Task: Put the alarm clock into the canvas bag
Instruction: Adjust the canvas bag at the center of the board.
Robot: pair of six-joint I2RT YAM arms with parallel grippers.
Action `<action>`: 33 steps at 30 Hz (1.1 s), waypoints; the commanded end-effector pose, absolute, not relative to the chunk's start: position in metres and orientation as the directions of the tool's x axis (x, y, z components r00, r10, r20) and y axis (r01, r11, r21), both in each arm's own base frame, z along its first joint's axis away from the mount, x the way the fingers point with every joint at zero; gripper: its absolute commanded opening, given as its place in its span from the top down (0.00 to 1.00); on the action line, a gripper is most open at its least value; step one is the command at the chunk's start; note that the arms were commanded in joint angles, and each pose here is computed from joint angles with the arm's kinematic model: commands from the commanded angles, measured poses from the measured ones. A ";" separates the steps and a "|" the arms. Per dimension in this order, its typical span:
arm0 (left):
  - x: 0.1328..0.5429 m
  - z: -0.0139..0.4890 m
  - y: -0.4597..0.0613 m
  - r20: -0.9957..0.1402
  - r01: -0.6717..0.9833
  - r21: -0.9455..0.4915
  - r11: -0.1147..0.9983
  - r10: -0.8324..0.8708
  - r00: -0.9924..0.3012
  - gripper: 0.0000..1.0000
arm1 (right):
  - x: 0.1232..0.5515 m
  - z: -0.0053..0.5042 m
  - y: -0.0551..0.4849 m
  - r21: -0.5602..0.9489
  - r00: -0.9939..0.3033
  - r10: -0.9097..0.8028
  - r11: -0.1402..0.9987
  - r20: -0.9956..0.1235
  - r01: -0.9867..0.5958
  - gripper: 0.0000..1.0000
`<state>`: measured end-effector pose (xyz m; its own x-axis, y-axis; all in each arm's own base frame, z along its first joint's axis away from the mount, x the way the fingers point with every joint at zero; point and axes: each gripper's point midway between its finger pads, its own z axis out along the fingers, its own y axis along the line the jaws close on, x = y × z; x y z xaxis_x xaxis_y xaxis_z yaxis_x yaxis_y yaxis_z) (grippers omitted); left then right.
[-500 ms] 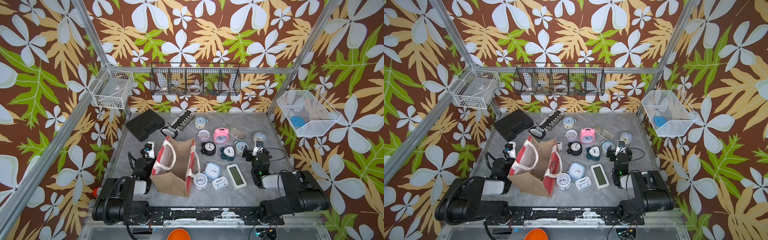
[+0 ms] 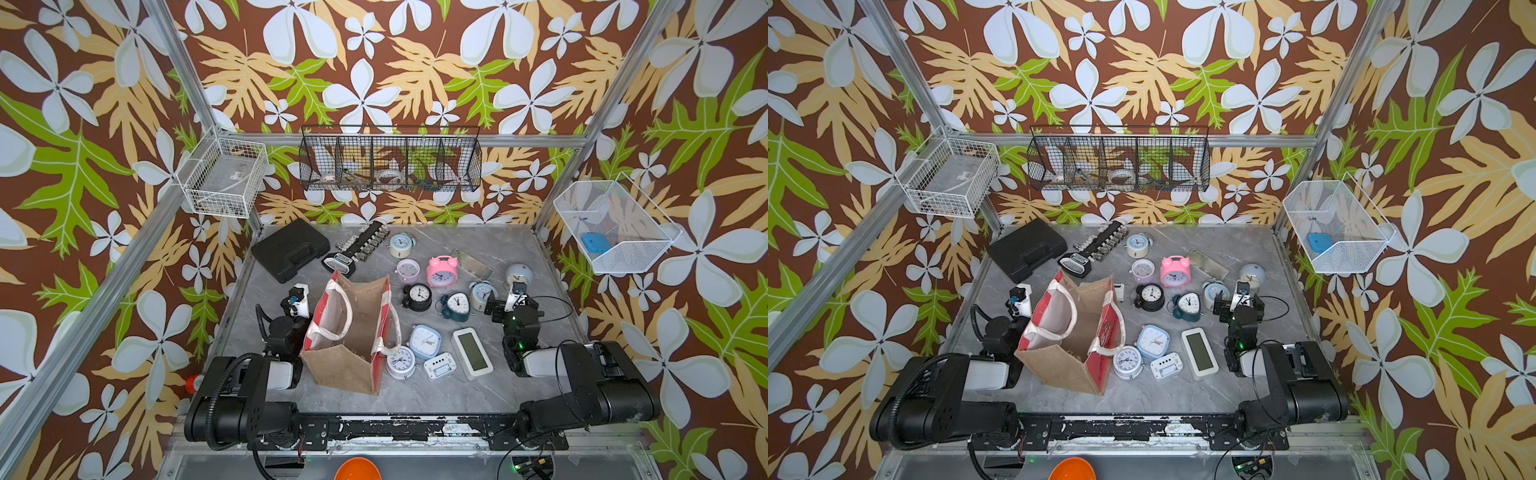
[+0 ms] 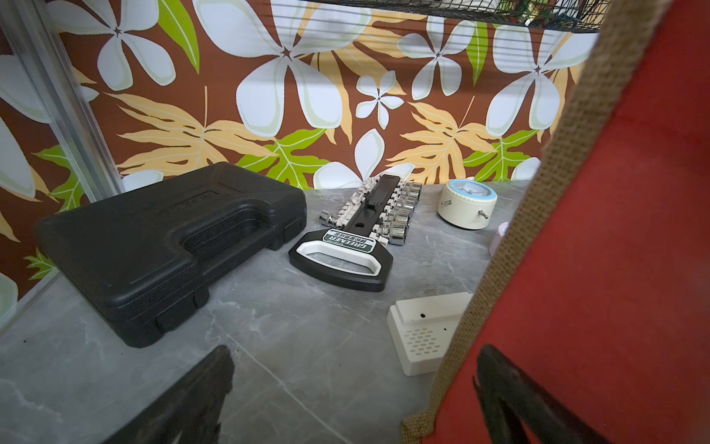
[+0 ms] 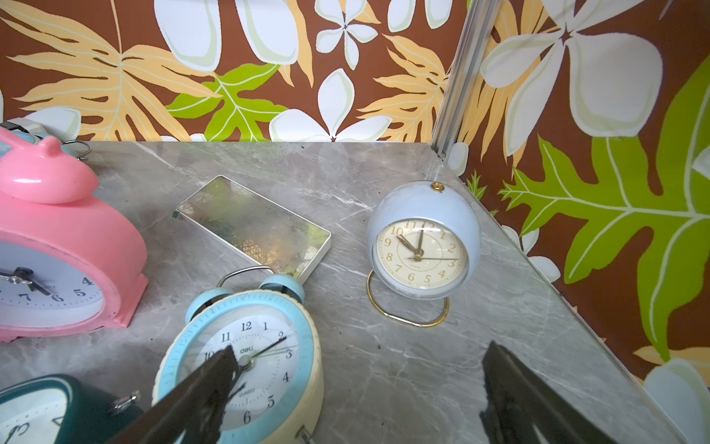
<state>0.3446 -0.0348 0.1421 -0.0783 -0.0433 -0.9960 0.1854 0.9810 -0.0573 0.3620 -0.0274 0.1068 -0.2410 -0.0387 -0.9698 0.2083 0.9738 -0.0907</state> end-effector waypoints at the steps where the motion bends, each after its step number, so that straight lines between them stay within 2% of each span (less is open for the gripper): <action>1: 0.345 0.154 -0.035 -0.999 0.189 -0.048 0.981 -0.042 -0.032 0.00 | 0.363 0.114 -0.027 -0.086 -0.216 -0.040 0.974 -0.976 0.211 0.00; 23: 0.342 0.156 -0.033 -0.999 0.179 -0.051 0.982 -0.048 -0.018 0.00 | 0.362 0.115 -0.027 -0.086 -0.210 -0.041 0.974 -0.977 0.211 0.00; 28: 0.335 0.171 -0.014 -0.995 0.073 -0.091 0.993 -0.093 0.027 0.00 | 0.363 0.121 -0.026 -0.094 -0.220 -0.048 0.974 -0.974 0.204 0.00; 33: 0.333 0.186 0.004 -0.991 -0.028 -0.131 0.991 -0.130 0.042 0.00 | 0.370 0.155 -0.026 -0.085 -0.221 -0.037 0.974 -0.975 0.211 0.00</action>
